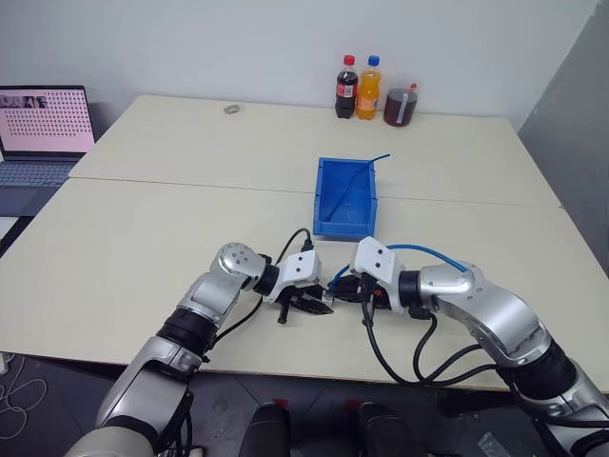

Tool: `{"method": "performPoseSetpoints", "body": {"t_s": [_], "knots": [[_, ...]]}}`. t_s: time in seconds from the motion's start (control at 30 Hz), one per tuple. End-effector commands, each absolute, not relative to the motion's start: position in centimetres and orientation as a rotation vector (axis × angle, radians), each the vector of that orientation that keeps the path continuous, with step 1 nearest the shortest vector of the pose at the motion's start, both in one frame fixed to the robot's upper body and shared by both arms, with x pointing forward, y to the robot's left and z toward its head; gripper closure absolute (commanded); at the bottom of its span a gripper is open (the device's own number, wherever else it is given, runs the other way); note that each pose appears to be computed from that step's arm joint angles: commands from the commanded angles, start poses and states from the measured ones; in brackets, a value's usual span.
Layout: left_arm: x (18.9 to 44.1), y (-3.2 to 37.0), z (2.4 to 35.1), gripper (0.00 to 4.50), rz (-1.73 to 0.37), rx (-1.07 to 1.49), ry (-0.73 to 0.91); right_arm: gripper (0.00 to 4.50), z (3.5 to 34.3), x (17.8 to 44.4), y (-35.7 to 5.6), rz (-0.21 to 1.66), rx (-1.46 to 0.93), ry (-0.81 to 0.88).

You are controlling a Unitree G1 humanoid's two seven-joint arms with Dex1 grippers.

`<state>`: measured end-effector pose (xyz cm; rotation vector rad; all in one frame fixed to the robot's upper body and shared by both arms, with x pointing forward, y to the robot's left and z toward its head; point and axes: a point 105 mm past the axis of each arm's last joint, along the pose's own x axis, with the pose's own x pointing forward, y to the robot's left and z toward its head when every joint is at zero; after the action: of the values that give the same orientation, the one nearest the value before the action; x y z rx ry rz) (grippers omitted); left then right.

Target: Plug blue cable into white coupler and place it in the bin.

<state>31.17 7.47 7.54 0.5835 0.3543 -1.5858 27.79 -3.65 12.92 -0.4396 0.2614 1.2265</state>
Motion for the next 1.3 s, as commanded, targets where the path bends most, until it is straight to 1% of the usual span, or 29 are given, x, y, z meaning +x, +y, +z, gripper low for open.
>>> {"method": "performPoseSetpoints", "body": {"t_s": [0.03,0.33,0.47,0.6,0.8,0.97,1.27,1.3], "knots": [[30.7,7.3,6.6,3.71,-1.596,0.606,0.386,4.44,12.7,28.1,-3.6,1.213,-0.440,0.282],[30.7,7.2,6.6,3.71,-1.588,0.607,0.382,4.44,12.0,27.8,-3.5,1.213,-0.410,0.334],[30.8,7.1,6.5,3.71,-1.585,0.605,0.379,4.45,11.1,27.2,-3.9,1.217,-0.422,0.377],[30.9,6.9,6.5,3.71,-1.585,0.602,0.376,4.45,11.3,27.0,-3.2,1.242,-0.379,0.376],[30.8,6.8,6.6,3.71,-1.587,0.596,0.374,4.45,9.7,26.9,-2.8,1.289,-0.443,0.434],[30.8,6.8,6.5,3.71,-1.583,0.590,0.376,4.45,8.4,27.0,-3.2,1.291,-0.486,0.476],[30.8,7.5,6.1,3.71,-1.564,0.576,0.389,4.45,10.3,28.0,-3.2,1.268,-0.474,0.382],[30.9,7.7,6.2,3.36,-1.554,0.577,0.380,4.45,10.6,28.0,-3.2,1.266,-0.476,0.367]]}}
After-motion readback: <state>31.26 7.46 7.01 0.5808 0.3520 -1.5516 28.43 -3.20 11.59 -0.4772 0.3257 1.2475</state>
